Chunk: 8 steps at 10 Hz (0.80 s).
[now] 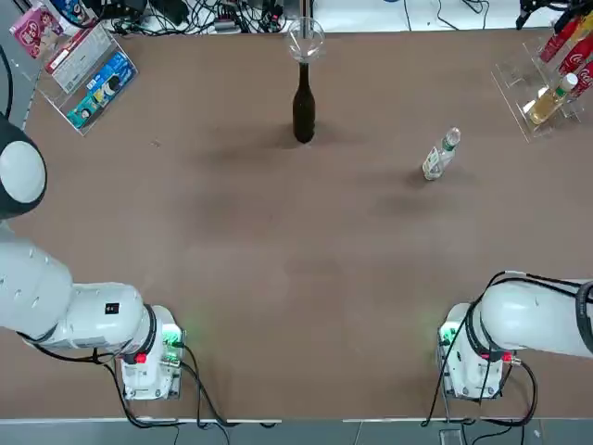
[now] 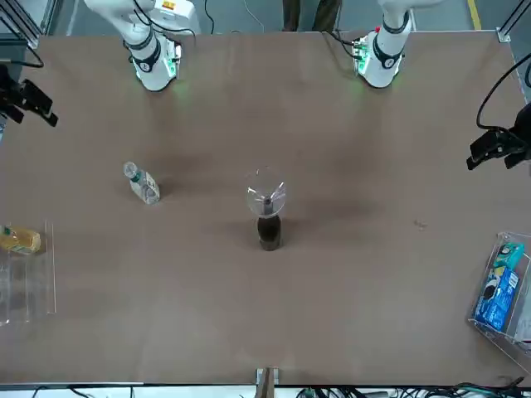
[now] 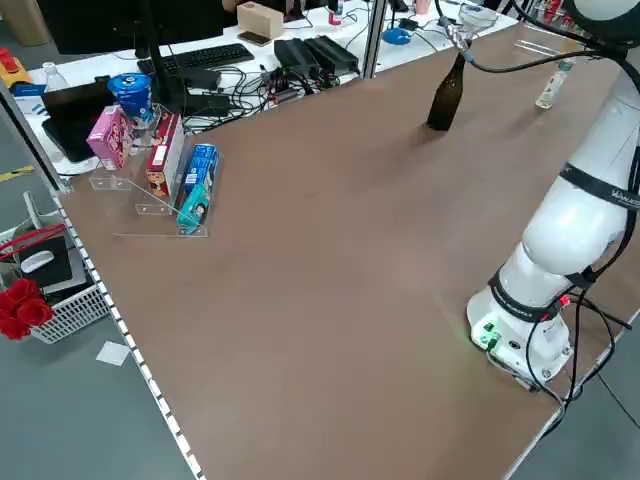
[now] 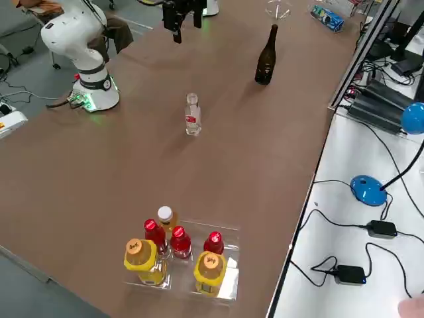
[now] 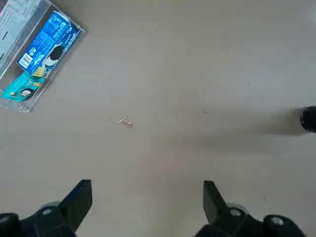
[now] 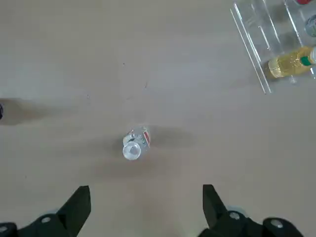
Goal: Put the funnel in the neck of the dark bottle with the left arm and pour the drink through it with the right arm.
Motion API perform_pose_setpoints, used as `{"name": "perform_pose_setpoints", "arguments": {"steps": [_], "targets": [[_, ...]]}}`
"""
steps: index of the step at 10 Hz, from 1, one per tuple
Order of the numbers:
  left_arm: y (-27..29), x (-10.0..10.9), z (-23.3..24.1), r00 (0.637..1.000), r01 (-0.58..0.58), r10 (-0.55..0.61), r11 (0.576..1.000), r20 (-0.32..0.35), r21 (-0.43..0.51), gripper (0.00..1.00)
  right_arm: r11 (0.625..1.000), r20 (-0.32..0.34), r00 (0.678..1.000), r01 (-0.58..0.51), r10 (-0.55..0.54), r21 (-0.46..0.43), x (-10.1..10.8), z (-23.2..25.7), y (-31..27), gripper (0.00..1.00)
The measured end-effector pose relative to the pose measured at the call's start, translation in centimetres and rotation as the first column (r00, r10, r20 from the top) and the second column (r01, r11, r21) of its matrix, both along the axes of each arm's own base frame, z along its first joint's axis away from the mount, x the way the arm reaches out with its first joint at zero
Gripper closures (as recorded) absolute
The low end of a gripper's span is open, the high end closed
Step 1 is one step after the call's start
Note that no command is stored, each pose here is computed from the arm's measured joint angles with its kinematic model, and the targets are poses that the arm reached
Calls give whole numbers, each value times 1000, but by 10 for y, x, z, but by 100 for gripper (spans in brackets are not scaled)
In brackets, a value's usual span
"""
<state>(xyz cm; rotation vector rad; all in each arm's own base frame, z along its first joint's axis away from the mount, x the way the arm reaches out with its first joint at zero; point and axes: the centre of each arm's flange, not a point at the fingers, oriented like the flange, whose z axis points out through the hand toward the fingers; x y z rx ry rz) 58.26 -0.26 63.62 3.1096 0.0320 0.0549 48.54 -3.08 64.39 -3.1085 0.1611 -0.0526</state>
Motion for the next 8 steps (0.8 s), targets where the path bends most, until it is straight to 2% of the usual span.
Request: {"name": "perform_pose_setpoints", "arguments": {"steps": [2,8], "targets": [[0,-1,3,1000,-1,1,1000,5,0,1,1000,-11,1000,-13,13,-11,-1,0,12,0],[-1,-1,3,1000,0,0,1000,6,0,1,1000,-17,999,31,-31,-5,-3,0,-13,0]]}}
